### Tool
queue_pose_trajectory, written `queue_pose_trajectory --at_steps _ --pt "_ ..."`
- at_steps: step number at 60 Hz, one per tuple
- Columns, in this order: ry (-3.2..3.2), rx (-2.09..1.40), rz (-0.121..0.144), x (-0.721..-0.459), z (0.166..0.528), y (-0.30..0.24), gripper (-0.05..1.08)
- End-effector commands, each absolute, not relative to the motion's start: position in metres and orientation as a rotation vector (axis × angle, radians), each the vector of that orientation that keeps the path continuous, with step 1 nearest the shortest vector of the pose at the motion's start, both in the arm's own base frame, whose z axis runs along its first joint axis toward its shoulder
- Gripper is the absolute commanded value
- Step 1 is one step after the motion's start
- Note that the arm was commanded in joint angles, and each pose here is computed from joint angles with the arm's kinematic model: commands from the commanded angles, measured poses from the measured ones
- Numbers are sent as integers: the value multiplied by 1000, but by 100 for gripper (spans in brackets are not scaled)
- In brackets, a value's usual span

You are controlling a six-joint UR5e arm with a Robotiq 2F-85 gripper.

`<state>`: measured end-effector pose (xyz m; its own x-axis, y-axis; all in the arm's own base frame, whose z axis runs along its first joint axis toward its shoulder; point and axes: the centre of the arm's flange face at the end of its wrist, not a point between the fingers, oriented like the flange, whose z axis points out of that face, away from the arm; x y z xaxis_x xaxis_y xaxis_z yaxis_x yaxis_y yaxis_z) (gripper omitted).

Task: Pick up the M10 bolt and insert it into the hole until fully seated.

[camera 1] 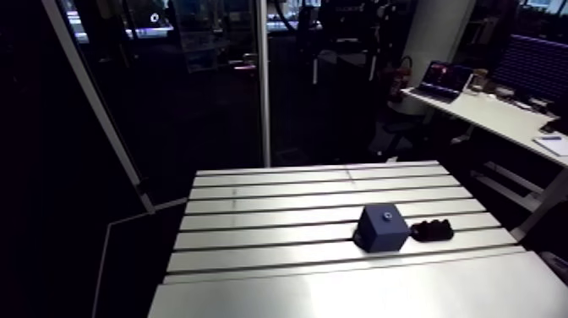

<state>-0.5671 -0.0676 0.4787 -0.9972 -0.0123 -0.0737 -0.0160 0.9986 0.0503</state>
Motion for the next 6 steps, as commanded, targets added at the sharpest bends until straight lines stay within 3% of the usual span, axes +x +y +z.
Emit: queue_pose_trajectory --at_steps 1,6 --pt "3057 -23 76 -568 473 -68 1" --pt "3053 -24 78 -569 471 -68 1"
